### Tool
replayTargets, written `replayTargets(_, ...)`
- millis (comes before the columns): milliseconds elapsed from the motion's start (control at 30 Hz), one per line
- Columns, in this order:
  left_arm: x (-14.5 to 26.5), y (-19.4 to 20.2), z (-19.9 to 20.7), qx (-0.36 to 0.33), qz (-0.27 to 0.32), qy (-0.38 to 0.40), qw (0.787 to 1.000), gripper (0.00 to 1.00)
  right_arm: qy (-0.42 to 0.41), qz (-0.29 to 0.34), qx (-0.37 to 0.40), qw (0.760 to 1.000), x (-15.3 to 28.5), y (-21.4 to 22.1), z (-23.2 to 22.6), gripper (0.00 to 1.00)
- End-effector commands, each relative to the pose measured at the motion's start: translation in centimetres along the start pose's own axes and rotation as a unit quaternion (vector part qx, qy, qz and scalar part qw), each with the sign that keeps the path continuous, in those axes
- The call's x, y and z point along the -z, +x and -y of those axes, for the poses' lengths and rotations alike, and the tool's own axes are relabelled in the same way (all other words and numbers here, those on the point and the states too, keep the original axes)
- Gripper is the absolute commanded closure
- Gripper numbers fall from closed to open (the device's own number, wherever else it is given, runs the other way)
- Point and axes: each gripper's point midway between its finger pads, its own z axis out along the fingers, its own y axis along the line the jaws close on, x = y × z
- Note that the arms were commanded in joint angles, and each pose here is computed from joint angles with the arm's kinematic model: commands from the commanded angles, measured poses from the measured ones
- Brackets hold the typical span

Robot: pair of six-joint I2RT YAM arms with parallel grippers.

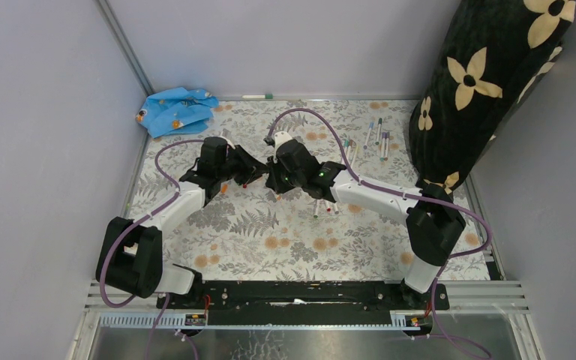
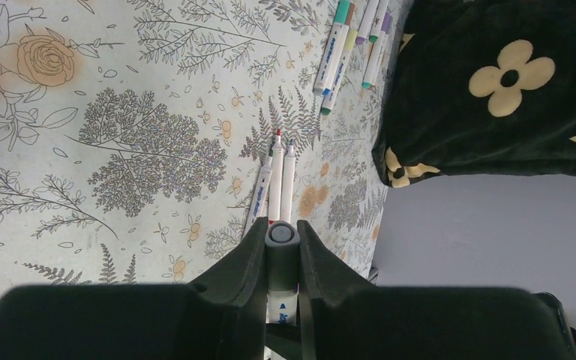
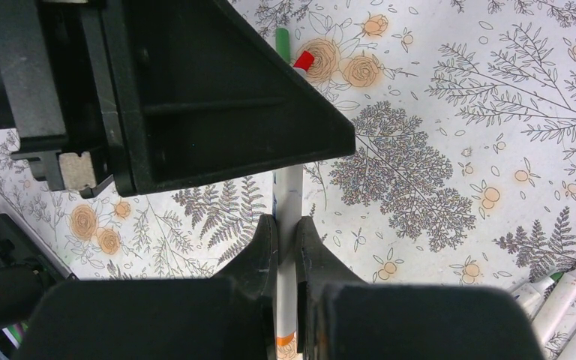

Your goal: Open the pen caps

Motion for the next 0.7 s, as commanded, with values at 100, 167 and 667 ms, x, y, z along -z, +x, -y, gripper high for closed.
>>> replayTargets(100, 0.38, -0.61, 1.36, -0.019, 0.013, 0.014, 1.000, 0.71, -0.017, 0.022, -0.006, 1.000, 0.25, -0.94, -0.39, 1.00)
replayTargets(167, 0.39, -0.76, 1.44, -0.019, 0.016, 0.013, 1.000, 0.62, -0.017, 0.022, -0.006, 1.000, 0.33, -0.86, -0.36, 1.00)
replayTargets(667, 0.36, -0.91, 1.47, -0.033, 0.018, 0.014, 0.999, 1.00, -0.017, 0.021, -0.009, 1.000, 0.26, -0.65, -0.30, 1.00)
